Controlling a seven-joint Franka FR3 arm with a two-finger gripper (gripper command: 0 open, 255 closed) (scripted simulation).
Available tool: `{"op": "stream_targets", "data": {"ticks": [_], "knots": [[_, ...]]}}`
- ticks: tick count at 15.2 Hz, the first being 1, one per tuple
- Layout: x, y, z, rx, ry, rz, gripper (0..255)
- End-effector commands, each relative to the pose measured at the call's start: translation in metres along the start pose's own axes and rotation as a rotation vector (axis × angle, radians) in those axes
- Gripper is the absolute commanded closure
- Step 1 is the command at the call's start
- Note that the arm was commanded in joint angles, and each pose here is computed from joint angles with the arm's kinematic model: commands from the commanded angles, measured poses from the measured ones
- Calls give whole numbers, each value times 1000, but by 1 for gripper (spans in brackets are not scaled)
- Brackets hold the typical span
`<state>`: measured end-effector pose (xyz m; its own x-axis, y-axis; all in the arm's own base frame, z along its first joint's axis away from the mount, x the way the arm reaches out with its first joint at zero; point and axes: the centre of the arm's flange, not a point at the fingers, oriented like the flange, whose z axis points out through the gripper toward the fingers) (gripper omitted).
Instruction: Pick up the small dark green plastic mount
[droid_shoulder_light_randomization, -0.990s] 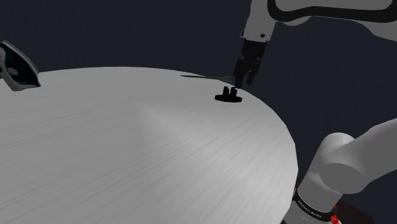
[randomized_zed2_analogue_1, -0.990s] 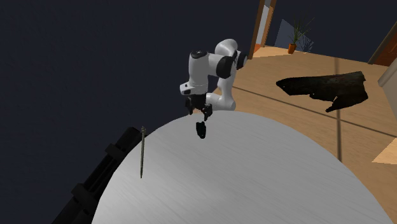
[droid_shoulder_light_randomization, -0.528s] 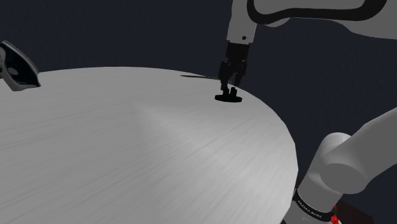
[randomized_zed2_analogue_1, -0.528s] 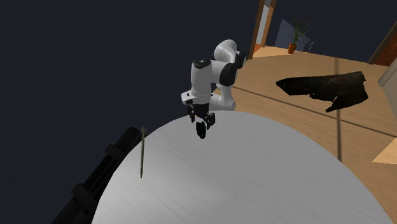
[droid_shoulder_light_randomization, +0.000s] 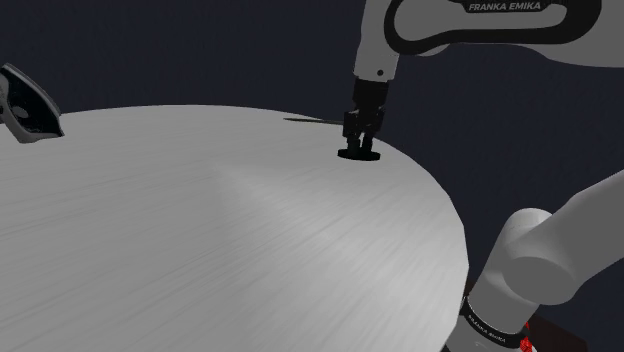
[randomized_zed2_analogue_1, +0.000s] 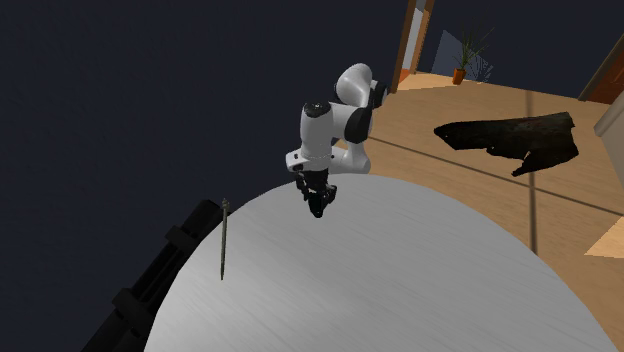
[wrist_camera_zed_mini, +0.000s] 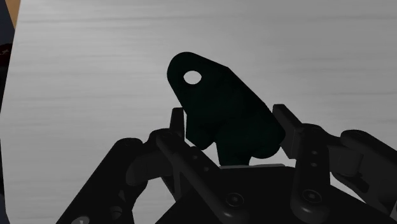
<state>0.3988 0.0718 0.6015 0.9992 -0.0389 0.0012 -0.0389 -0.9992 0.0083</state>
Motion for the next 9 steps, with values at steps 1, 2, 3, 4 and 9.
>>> {"op": "stream_targets", "data": {"ticks": [1,2,3,4,9], "knots": [[0,0,1,0,-1,0,255],[0,0,0,0,-1,0,255],[0,0,1,0,-1,0,255],[0,0,1,0,-1,0,255],[0,0,-10,0,-1,0,255]]}}
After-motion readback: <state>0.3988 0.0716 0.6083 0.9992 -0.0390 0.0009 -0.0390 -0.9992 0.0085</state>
